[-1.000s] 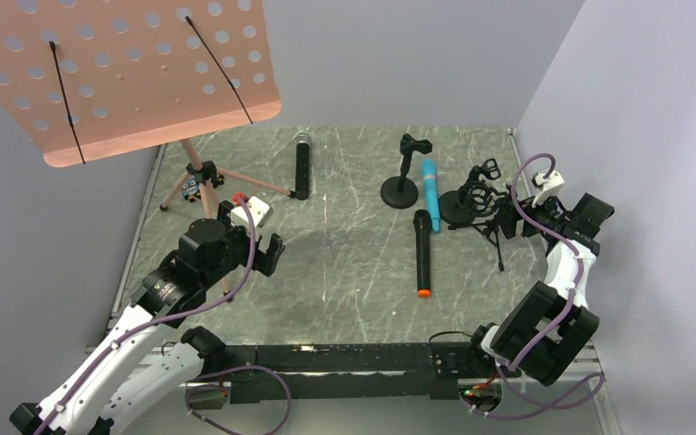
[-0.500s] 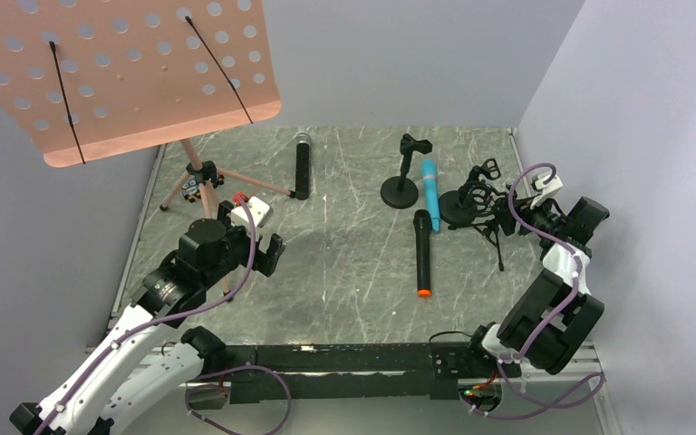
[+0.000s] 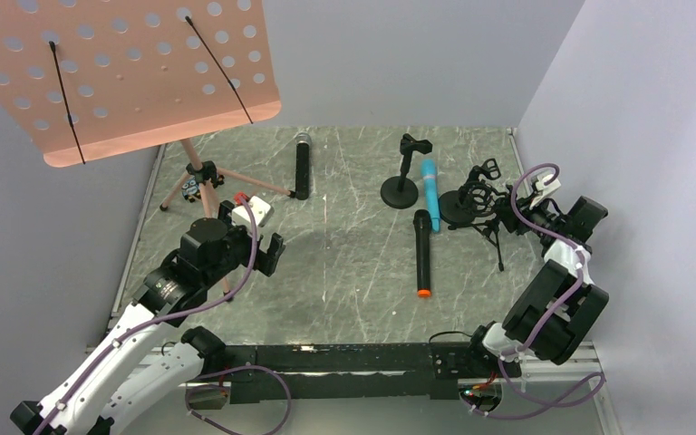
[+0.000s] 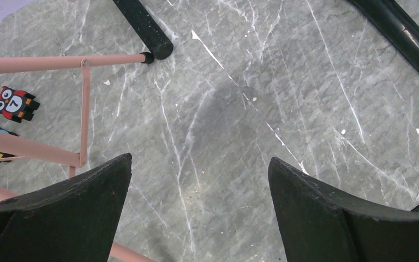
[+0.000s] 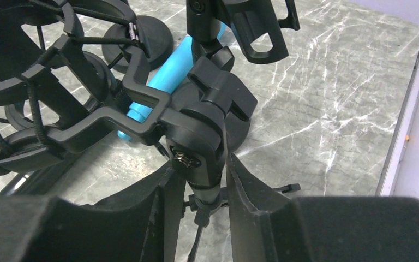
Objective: Attach the microphones to the stand
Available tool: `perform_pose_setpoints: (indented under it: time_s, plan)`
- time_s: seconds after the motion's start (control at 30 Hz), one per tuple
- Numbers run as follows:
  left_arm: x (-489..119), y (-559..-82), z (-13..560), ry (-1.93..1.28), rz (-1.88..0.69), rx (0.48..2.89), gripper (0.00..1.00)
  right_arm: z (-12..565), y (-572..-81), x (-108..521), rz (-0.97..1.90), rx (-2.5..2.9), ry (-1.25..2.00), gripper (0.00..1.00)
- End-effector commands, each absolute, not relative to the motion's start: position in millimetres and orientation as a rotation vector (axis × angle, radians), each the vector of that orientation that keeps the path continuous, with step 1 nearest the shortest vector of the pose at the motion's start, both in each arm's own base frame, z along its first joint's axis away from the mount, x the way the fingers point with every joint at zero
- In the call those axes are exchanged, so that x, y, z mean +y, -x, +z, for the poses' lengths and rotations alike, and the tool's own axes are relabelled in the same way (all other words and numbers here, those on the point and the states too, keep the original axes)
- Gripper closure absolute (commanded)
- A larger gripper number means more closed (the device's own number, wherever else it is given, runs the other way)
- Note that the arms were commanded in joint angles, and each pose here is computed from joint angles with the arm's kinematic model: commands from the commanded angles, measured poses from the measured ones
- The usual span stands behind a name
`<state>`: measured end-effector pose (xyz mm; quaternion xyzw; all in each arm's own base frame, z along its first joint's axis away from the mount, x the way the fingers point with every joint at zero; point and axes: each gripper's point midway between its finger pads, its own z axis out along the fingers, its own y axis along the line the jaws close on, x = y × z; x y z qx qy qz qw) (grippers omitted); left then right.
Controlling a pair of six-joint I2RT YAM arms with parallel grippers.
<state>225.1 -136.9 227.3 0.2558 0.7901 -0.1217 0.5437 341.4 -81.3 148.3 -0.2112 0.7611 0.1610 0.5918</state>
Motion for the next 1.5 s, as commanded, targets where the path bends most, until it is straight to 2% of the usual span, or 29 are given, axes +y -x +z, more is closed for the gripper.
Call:
perform_pose_setpoints:
  time_s: [0.0,0.2,0.4,0.6,0.73,1.17,1.33,1.47]
  plan:
    - [-137.3,-228.5,233.4,-0.608,-0.277,1.848,0.01,168.7,-346.6,-79.4,0.377,1.688,0.576,0.66]
    - [-136.7,-227.9,234.2,-0.609,-0.276,1.841,0.01,165.2,-343.9,-76.9,0.405,1.711,0.568,0.89]
    - [-138.0,-227.6,233.8,-0.610,-0.284,1.840,0.01,201.8,-343.9,-82.6,0.311,1.702,0.578,0.96]
    - [-138.1,-227.4,234.8,-0.608,-0.286,1.834,0.01,261.6,-338.1,-79.8,0.248,1.675,0.598,0.97]
    - [-137.1,-227.2,236.9,-0.601,-0.285,1.826,0.01,282.4,-328.7,-52.4,0.283,1.677,0.669,0.97]
    - [-133.9,-226.3,244.5,-0.576,-0.284,1.786,0.01,295.7,-276.0,105.6,0.602,1.672,0.984,0.97]
    - [-122.8,-226.5,254.5,-0.512,-0.251,1.744,0.01,293.0,-271.3,157.0,0.822,1.608,1.078,0.97]
    - [-112.8,-222.9,267.2,-0.452,-0.242,1.665,0.01,284.3,-274.7,194.0,0.894,1.575,1.166,0.97]
